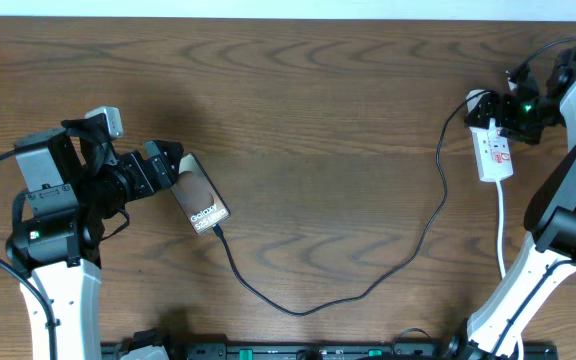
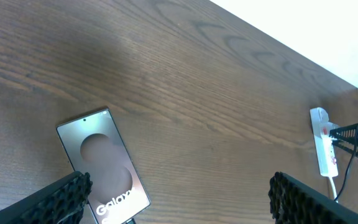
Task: Plug charger to phone and switch on socket
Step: 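Press down the orange switch beside the charger with the right gripper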
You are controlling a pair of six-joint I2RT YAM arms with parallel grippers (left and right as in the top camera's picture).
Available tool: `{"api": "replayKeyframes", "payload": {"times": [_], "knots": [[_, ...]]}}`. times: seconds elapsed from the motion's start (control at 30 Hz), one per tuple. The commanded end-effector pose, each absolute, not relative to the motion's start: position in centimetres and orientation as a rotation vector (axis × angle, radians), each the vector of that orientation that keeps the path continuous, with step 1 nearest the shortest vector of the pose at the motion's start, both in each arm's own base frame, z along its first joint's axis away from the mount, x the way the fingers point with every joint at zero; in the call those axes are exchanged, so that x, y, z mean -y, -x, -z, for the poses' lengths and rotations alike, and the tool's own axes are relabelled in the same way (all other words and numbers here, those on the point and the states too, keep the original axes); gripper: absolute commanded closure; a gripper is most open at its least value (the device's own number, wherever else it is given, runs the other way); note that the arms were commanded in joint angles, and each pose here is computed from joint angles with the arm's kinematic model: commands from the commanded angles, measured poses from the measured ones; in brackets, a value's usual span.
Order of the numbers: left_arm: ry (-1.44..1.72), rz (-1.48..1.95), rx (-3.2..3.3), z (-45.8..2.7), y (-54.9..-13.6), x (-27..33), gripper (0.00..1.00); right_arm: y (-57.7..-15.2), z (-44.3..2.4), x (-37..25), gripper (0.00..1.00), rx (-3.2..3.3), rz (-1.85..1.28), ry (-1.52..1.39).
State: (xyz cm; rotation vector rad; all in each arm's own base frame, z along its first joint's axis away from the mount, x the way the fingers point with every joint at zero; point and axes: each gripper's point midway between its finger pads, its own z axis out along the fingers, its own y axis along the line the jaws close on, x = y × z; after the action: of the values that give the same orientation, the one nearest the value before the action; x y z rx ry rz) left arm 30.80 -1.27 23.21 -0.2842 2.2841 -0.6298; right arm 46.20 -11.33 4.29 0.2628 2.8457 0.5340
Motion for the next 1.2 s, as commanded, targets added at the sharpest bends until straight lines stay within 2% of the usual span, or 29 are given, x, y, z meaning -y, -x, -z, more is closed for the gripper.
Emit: {"api": "replayKeyframes", "payload": {"times": [0.0,0.83,1.17], "knots": [[0.260,0.639,-2.277,-23.4,-30.8,1.4,0.07,-45.7,-3.3,9.0,0.05,-2.851,-0.667,-0.276],[0.260,0.638,-2.276,-23.5,-30.8,1.4,0.07,-46.9,-4.2,7.0,0.04,-2.750,-0.845,-0.280],[0.260,0.638,-2.275,-23.5,-30.9,1.4,0.07,-45.2,-2.2,10.2,0.01,-2.891,-0.569,-0.495]]}}
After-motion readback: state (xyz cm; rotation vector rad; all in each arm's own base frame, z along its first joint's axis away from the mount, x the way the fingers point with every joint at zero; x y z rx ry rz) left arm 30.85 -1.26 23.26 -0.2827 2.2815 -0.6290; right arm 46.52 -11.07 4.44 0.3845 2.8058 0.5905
